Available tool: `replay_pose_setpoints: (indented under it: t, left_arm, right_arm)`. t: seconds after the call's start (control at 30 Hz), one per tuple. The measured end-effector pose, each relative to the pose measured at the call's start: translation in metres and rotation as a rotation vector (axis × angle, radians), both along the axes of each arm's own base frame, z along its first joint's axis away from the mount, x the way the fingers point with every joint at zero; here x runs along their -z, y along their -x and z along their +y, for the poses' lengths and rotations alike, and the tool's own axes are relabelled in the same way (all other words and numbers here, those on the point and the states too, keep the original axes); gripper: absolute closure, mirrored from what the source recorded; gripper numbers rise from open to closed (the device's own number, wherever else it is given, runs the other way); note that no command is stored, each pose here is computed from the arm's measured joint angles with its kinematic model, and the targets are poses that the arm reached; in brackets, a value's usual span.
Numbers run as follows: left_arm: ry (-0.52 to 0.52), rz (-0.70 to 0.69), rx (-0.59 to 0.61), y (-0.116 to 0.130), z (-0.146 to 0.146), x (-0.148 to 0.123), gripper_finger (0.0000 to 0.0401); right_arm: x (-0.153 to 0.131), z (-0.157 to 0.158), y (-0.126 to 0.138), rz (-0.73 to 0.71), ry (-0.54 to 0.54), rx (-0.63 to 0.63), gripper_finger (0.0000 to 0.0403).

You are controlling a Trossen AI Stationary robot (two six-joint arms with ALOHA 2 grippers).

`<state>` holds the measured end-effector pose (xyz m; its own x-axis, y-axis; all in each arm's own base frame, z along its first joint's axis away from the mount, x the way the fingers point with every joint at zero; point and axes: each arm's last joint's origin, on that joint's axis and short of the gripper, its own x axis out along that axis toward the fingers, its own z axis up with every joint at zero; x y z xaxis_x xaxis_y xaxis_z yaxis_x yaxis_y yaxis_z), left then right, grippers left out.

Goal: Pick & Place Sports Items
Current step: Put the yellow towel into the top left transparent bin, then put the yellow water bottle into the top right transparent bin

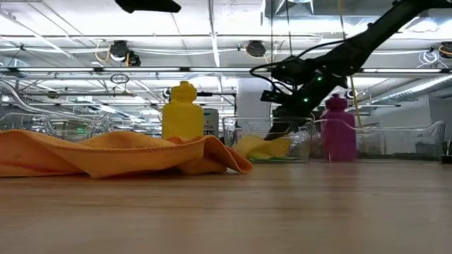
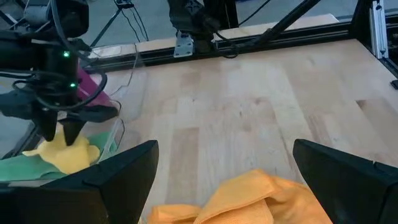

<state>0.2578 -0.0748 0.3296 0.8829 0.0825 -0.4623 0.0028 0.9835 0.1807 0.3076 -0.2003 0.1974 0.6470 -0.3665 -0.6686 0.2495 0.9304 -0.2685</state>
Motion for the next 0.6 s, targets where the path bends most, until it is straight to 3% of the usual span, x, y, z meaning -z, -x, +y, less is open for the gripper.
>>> replay_pose_setpoints:
  t: [0.13,0.33,0.6]
  left_arm:
    - [0.000,0.000,0.000,0.000,0.000,0.000,0.0091]
    - [0.004,-0.001,-0.002,0.000,0.000,0.000,0.0091]
    - [0.010,0.002,-0.006,0.000,0.000,0.000,0.0091]
  right_arm:
    - [0.002,0.000,0.002,0.033,0.004,0.030,0.0255]
    - [-0.004,0.001,-0.001,0.046,0.113,0.083,0.0255]
    - [-0.064,0.026,0.000,-0.177,0.236,0.036,0.0254]
